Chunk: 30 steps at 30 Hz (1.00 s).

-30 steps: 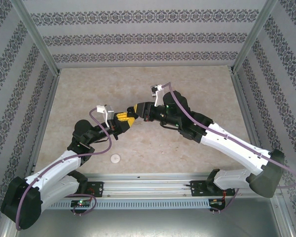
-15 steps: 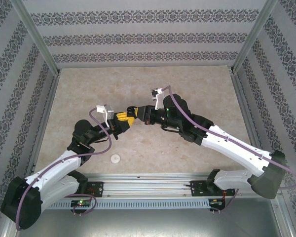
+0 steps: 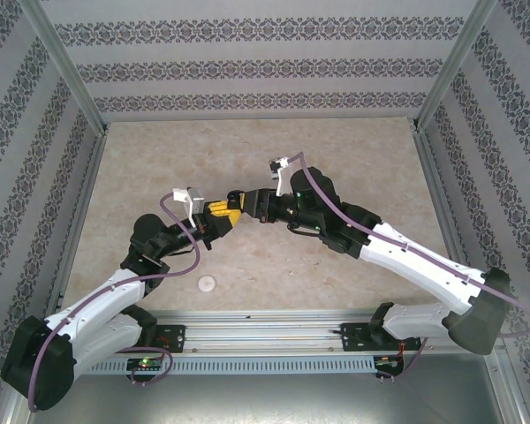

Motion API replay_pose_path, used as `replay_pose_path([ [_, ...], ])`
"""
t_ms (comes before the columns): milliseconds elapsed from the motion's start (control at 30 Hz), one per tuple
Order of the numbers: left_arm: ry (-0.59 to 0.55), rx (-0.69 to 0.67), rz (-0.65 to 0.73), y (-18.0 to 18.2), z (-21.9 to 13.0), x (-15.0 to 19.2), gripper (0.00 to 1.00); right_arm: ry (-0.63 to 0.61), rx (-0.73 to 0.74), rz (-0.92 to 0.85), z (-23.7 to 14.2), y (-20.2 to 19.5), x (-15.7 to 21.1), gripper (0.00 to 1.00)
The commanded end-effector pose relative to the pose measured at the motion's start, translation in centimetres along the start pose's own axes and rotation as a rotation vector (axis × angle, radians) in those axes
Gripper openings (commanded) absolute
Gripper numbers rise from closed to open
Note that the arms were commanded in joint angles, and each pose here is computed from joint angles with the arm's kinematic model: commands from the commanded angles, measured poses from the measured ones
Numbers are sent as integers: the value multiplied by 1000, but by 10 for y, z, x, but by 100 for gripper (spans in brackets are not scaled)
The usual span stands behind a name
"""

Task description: Insert the wireless bluetooth earbuds into the charging case

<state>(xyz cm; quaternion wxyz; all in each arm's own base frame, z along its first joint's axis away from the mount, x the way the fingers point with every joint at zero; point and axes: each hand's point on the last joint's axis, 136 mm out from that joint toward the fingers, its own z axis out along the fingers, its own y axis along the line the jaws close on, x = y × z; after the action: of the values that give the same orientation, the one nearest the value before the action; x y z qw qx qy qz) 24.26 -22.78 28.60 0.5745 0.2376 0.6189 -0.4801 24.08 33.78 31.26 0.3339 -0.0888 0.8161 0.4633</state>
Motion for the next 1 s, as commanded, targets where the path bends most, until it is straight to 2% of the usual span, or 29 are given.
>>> replay_pose_path([
  [0, -69, 45, 40, -14, 1, -26, 0, 81, 26, -17, 4, -2, 14, 32],
  [367, -60, 55, 37, -16, 1, -23, 0, 61, 57, -59, -14, 6, -2, 44],
  [567, -42, 82, 31, -21, 1, -21, 0, 8, 148, -41, -41, -18, -22, 49],
  [733, -15, 149, 17, -33, 2, -23, 0, 28, 100, 81, -49, -37, -30, 42],
  [967, 1, 217, 8, -44, 4, -26, 0, 114, -16, 186, -32, -39, -30, 35],
])
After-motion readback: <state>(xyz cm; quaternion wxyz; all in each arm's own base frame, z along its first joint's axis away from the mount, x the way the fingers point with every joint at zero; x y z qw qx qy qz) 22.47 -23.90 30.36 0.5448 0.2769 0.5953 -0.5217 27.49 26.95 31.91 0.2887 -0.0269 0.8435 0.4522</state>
